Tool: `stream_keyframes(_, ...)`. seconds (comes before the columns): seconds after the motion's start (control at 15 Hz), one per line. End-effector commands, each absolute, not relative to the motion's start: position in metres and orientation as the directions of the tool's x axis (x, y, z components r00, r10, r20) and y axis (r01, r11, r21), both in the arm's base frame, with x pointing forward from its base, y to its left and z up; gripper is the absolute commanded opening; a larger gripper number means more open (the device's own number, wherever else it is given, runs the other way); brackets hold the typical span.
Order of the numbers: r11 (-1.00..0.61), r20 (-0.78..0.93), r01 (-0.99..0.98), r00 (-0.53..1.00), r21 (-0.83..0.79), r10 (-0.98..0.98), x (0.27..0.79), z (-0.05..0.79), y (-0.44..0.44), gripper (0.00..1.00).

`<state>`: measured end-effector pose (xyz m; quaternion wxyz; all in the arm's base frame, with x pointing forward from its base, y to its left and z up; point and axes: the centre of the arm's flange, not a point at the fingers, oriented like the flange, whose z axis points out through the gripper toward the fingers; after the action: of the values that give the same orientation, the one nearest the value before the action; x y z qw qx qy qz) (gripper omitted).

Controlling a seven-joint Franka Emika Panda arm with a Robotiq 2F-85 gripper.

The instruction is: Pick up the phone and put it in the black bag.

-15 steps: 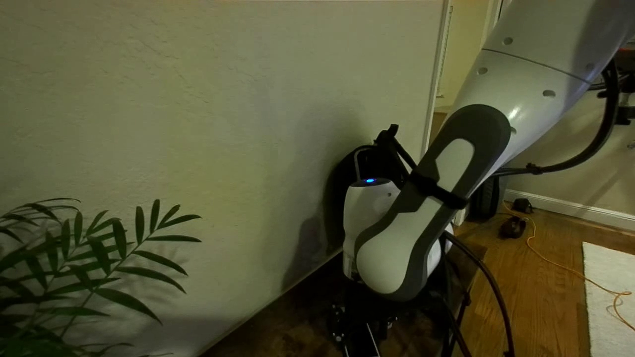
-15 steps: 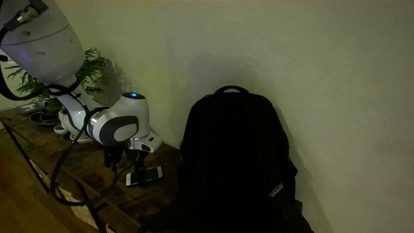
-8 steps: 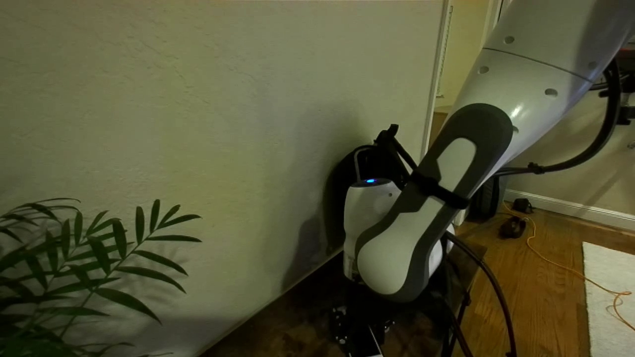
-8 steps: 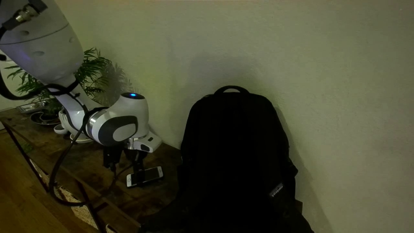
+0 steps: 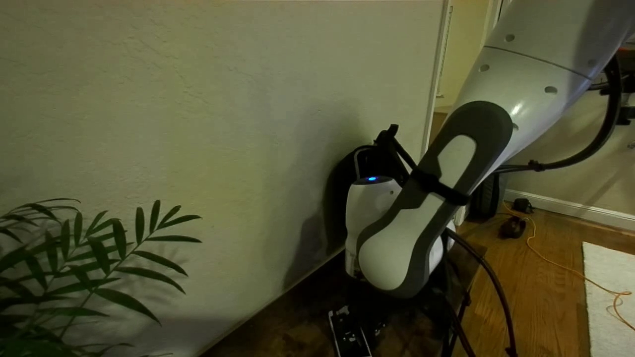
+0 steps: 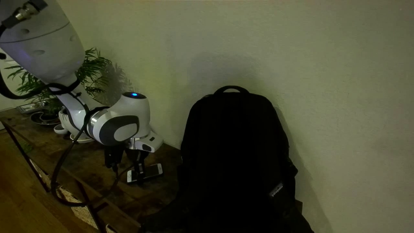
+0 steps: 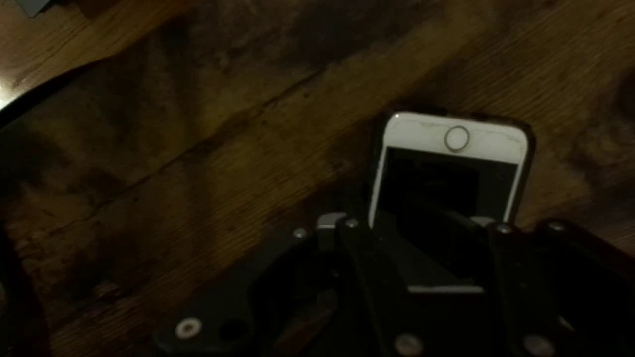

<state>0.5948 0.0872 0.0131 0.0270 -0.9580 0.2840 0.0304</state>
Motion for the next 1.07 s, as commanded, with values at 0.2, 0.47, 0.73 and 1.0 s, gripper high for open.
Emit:
stream_keyframes(0.2,-0.839,-0.077,-0.544,0.838,-0.024,-0.541,0.583,0.028,0.084,0.62)
stream_keyframes(0.47,-0.833,-0.052,-0.553,0.832,-0.014,-0.552,0.588,0.038,0.079,0.88)
stream_keyframes(0.73,-0.825,-0.03,-0.564,0.825,-0.019,-0.564,0.596,0.052,0.072,1.0)
stream_keyframes(1.0,-0.817,-0.02,-0.576,0.817,-0.033,-0.576,0.604,0.055,0.069,1.0)
